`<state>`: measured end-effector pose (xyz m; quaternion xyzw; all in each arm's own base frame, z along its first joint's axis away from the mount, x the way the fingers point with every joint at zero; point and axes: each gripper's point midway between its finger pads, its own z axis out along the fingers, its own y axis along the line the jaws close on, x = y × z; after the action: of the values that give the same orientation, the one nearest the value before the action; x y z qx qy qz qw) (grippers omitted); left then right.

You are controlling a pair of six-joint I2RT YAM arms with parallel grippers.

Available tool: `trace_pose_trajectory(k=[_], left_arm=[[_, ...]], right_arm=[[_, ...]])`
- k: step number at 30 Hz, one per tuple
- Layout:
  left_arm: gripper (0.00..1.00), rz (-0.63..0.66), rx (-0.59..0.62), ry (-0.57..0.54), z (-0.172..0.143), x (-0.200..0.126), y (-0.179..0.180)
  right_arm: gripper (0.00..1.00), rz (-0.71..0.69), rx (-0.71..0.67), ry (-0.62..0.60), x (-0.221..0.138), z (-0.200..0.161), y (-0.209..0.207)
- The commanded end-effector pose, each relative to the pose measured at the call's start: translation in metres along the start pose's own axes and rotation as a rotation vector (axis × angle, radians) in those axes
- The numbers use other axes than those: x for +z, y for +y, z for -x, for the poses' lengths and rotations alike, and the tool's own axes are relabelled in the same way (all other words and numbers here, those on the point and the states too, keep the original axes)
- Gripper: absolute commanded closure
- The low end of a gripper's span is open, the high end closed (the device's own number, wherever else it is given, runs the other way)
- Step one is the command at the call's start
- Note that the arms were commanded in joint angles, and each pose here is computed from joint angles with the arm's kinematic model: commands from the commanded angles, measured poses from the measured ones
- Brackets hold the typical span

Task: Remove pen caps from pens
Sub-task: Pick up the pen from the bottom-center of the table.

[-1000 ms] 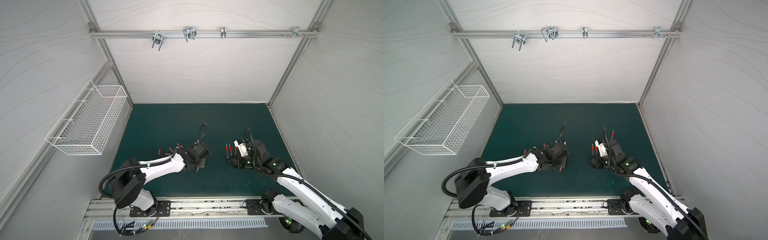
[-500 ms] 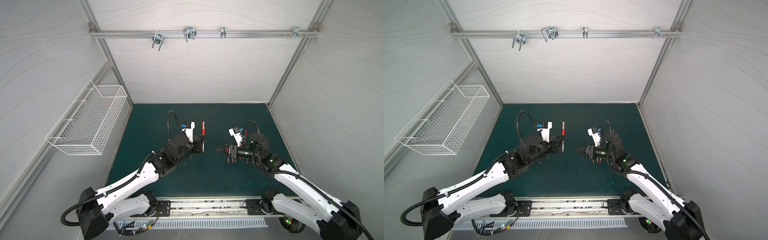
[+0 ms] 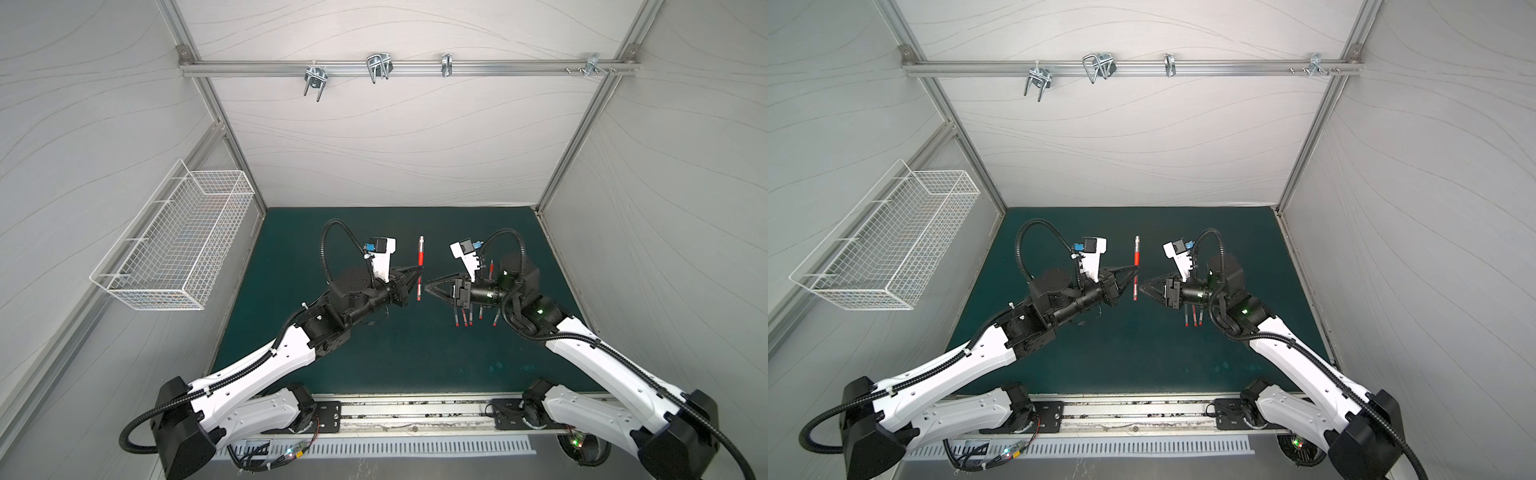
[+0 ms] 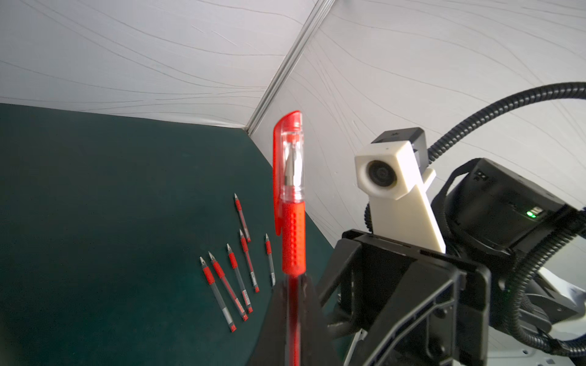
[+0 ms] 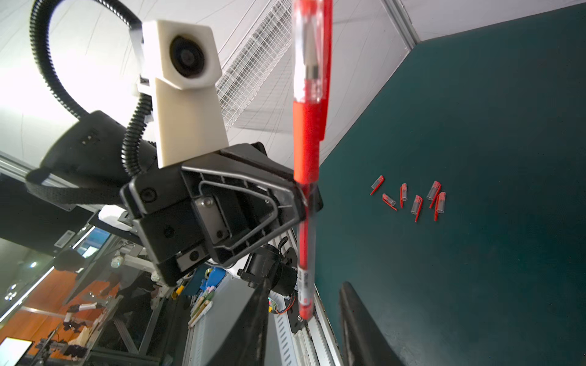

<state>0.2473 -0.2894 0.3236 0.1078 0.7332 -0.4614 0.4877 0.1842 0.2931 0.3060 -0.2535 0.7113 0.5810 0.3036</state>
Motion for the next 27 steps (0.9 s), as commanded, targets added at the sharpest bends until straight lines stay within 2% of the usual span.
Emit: trace_pose_trajectory(k=[1,6,12,18,20,22,25,27], left_arm=[[0.99,-0.070,-0.005,-0.051,0.013,-0.002,-0.014],[0.99,-0.093,-0.015,-0.038,0.009,0.002,-0.016],[1.00,-0.108,-0.027,-0.049,0.009,0.001,-0.018],[0.98,-0.112,-0.042,-0.051,0.007,0.001,-0.016],[0.85,-0.102,-0.040,-0.055,0.006,-0.001,-0.014],[0.62,-0.071,-0.031,-0.075,0.008,-0.006,-0.007],[0.48,0.003,-0.001,-0.094,0.010,-0.018,0.005],[0.44,0.042,0.015,-0.099,0.011,-0.027,0.013]], right_arm=[[0.65,0.035,-0.045,-0.010,0.002,0.006,0.012],[0.72,0.078,-0.066,0.004,0.006,0.004,0.021],[0.77,0.068,-0.056,0.016,0.013,0.002,0.020],[0.93,0.042,-0.065,0.000,0.013,0.003,0.016],[0.99,0.020,-0.076,-0.004,0.012,0.003,0.013],[1.00,-0.015,-0.091,0.001,0.009,0.000,0.009],[1.00,-0.080,-0.131,0.027,0.003,-0.008,-0.001],[1.00,-0.133,-0.162,0.054,-0.002,-0.017,-0.010]])
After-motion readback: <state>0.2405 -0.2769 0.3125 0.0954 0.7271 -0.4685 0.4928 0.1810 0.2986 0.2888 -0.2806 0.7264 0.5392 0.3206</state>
